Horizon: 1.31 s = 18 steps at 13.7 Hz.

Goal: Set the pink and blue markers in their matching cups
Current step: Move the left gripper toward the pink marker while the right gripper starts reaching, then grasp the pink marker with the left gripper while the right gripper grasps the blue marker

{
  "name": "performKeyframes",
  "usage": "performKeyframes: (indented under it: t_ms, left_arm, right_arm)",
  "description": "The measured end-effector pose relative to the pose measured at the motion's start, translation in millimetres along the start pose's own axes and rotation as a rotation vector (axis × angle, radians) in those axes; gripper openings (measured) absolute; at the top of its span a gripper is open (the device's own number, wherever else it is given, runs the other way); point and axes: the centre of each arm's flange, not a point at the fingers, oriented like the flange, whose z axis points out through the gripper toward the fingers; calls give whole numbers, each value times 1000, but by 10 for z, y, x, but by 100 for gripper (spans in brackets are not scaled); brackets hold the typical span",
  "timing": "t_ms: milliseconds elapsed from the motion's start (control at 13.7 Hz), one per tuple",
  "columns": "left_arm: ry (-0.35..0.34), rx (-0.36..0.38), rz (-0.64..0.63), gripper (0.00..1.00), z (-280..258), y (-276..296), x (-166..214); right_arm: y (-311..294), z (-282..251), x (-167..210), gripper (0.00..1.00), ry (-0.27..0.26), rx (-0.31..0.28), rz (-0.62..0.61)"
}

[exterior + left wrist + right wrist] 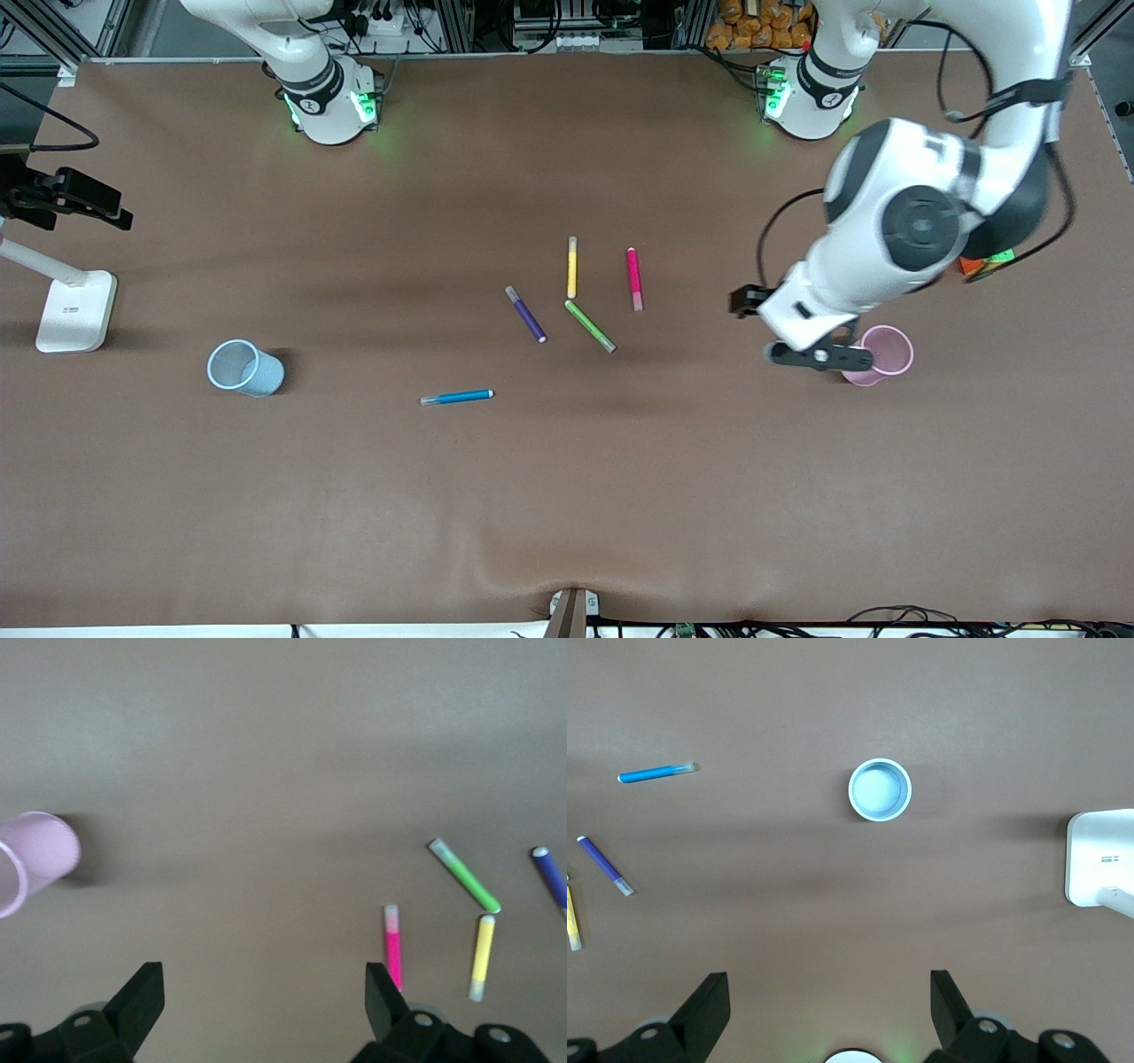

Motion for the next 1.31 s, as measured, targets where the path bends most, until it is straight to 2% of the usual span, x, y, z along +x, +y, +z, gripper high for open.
performKeyframes:
  t_ms: [292,511,730,1022,1314]
  left_arm:
    - [-9,-58,-23,100,250,239,52]
    - [-10,-63,-50,100,673,621,68]
    - [-46,-46,-74,100,1080,986,-35]
    - [-71,-27,-115,100,1613,1328,-220]
    - [-55,-30,-137,100,2062,1242,-333]
  right_arm:
    - [-107,87,34,100,-12,0,-19]
    - [-440,332,175,100,-14,-8,-77]
    - [-669,638,341,100,-1,-14,-158]
    - [-636,958,601,100,15,-23,-520]
    - [-749,1252,861,100,49,-44,-822]
